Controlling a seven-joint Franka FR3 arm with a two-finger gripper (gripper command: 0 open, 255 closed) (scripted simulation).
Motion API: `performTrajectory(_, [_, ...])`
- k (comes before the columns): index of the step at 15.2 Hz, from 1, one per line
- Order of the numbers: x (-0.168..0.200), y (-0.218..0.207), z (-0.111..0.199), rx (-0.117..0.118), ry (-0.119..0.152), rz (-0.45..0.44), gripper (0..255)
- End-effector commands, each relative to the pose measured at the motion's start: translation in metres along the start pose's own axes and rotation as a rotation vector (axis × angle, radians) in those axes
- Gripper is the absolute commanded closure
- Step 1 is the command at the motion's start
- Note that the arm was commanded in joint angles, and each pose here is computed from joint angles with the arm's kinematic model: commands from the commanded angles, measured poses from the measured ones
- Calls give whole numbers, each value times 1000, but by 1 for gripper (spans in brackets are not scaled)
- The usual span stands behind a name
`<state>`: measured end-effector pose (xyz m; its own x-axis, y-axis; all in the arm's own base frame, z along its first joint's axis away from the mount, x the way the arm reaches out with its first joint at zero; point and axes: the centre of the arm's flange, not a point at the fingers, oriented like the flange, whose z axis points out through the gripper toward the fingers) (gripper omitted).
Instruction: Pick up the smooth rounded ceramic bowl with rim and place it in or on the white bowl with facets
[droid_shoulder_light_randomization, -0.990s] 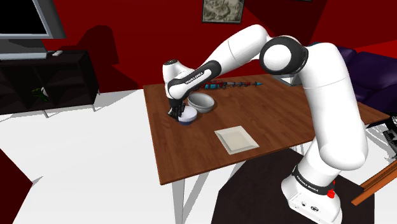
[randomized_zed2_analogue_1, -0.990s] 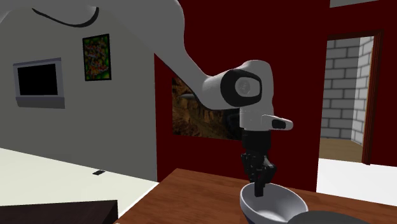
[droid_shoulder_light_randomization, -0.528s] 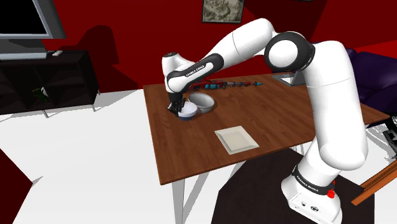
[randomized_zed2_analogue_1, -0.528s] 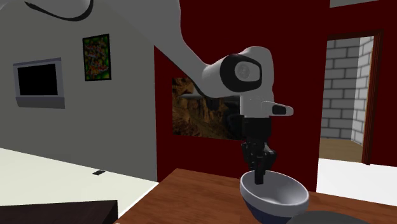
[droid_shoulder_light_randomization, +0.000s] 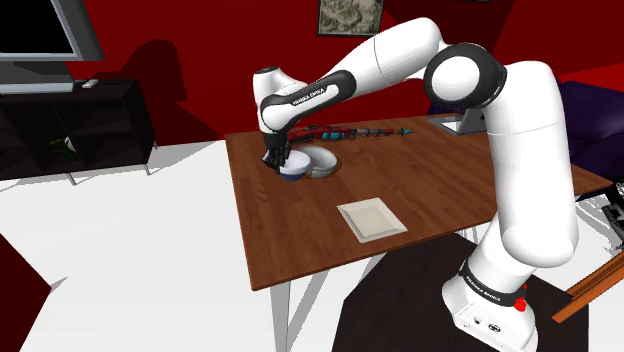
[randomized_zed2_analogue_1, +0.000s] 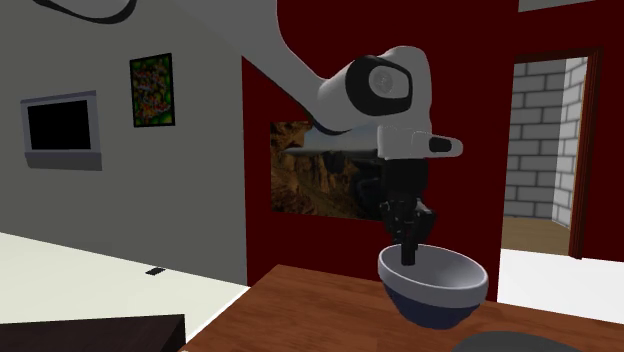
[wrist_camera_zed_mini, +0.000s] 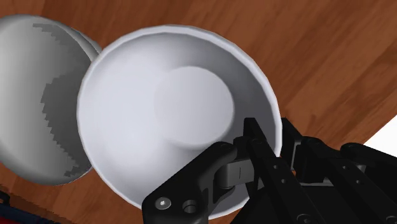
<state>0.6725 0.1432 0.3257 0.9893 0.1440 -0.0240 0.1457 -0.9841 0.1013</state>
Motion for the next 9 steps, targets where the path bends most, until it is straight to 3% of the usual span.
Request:
performTrajectory(1, [-1,3,-11,0,0,0,255])
performTrajectory(9, [-2,7,-53,0,0,0,255])
